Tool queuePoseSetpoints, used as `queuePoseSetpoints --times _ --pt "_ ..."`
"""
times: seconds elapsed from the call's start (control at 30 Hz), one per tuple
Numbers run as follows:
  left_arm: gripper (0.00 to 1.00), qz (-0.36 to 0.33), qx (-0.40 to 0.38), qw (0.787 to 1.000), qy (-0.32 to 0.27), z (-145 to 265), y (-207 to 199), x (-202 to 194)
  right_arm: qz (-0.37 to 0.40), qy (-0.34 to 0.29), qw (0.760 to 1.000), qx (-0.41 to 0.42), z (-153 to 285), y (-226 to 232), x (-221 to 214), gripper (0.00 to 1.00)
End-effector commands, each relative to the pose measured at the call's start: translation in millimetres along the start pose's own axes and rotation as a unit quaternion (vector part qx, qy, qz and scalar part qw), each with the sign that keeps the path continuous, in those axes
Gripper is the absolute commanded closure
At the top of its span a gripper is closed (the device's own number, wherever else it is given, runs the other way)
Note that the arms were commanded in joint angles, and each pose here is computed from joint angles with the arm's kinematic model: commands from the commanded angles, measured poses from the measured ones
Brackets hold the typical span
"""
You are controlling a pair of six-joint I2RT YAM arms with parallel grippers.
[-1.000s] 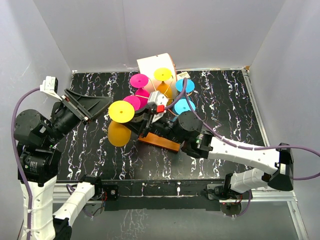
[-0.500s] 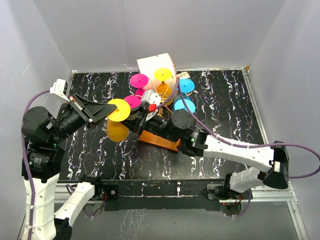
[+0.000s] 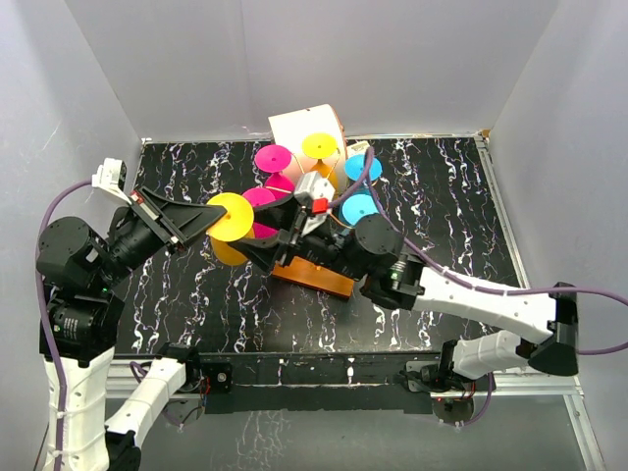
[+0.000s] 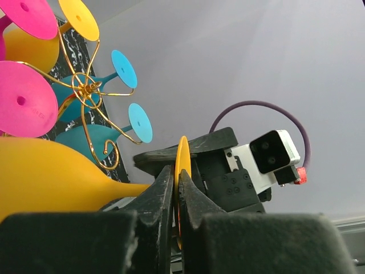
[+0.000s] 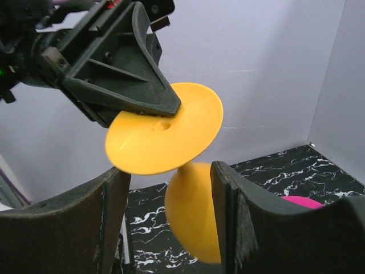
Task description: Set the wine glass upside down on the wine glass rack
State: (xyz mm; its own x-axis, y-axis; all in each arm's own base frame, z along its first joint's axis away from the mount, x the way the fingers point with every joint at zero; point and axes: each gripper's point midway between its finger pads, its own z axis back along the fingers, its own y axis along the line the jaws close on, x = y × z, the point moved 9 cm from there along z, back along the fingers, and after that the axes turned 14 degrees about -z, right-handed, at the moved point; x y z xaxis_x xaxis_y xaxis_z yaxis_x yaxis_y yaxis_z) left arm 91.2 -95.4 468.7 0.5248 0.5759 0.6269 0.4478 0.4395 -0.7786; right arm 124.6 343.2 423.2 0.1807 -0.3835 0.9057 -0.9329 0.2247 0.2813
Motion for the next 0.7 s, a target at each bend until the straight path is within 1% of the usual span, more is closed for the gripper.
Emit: queuePoseSetpoints --times 0.0,0.13,0.3,0.4,0.5,0.67 --pt "1.00 -0.004 0.002 1.000 -0.005 0.6 -1.1 1.4 -0.033 -0.036 0.999 0.020 26.5 14.5 27.9 0.42" --pt "1.00 0.004 0.012 1.000 0.007 -2.3 2.6 0.5 -0.057 -0.021 0.998 0.020 49.4 18.4 29.6 0.37" --pt "1.00 -0.003 0.024 0.998 0.056 -5.9 7.8 -2.8 -0.075 0.018 0.997 -0.006 74.3 23.5 44.7 0.34" --pt "1.00 0.008 0.019 0.995 0.095 -6.8 13.2 -10.1 -0.084 0.014 0.996 -0.018 87.2 25.7 55.0 0.33" --pt "1.00 0.034 -0.007 0.991 0.127 -9.5 19.7 -19.2 -0.092 -0.002 0.995 -0.023 96.4 27.9 64.9 0.33" --pt "1.00 0.046 -0.044 0.985 0.159 -11.5 19.1 -26.3 -0.097 -0.017 0.994 -0.036 102.4 27.0 70.6 0.33"
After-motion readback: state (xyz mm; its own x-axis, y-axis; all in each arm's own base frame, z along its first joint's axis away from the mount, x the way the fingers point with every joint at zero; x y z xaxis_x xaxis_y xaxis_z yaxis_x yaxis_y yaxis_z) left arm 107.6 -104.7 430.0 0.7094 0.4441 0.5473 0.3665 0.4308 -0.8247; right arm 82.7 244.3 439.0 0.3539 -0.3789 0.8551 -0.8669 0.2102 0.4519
